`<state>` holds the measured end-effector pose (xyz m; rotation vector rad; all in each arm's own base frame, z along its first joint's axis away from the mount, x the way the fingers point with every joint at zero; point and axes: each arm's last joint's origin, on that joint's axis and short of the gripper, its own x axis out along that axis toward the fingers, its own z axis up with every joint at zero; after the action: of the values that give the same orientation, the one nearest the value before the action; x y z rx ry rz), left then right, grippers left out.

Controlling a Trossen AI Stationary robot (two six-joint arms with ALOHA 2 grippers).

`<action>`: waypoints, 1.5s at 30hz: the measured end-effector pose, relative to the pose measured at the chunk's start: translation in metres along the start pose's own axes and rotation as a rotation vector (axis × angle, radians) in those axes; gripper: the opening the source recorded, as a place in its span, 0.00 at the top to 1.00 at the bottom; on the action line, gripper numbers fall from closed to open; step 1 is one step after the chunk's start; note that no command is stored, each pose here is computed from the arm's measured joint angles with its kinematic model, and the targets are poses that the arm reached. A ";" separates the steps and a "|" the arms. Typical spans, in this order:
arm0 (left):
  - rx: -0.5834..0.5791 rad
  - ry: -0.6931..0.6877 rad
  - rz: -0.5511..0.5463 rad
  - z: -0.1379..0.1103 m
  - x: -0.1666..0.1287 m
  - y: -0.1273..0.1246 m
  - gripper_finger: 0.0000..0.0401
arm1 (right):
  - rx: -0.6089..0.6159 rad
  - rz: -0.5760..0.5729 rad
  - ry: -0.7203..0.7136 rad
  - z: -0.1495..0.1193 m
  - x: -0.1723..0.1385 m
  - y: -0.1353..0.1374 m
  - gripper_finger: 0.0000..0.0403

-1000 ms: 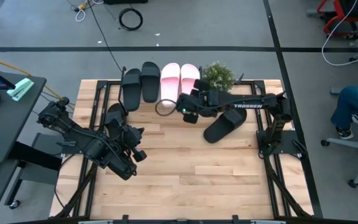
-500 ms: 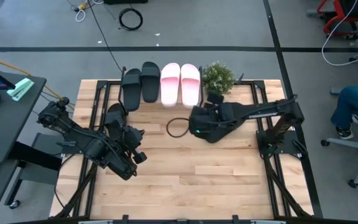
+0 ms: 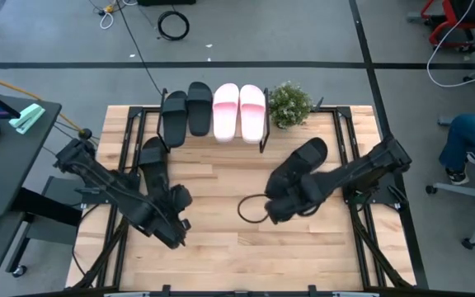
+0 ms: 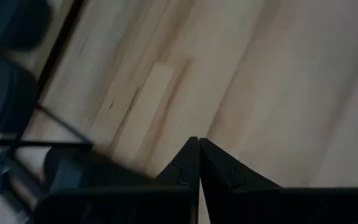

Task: Pick and place slides into the shelf
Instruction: Put the left black slipper under the shelf

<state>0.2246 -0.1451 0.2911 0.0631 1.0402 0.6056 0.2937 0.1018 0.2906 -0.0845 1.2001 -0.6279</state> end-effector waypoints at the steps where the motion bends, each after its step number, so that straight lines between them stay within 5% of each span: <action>1: 0.019 0.015 0.025 -0.007 0.007 -0.001 0.96 | 0.015 -0.041 0.001 -0.008 0.007 0.004 0.68; 8: 0.026 0.150 0.215 -0.050 0.060 0.007 0.91 | 0.079 -0.221 0.080 -0.050 0.053 0.008 0.68; 19: 0.116 0.383 0.460 -0.084 0.103 0.043 0.59 | 0.092 -0.318 0.152 -0.062 0.085 -0.007 0.68; 24: 0.109 0.561 0.465 -0.094 0.118 0.054 0.47 | 0.098 -0.315 0.159 -0.057 0.089 -0.011 0.68; 28: 0.100 0.559 0.484 -0.090 0.123 0.061 0.42 | 0.088 -0.321 0.174 -0.055 0.092 -0.015 0.68; 45: 0.132 0.665 0.438 -0.073 0.163 0.094 0.46 | 0.106 -0.325 0.187 -0.051 0.096 -0.020 0.68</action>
<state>0.1813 -0.0022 0.1553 0.2201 1.7339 0.9894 0.2608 0.0515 0.1982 -0.1351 1.3432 -1.0002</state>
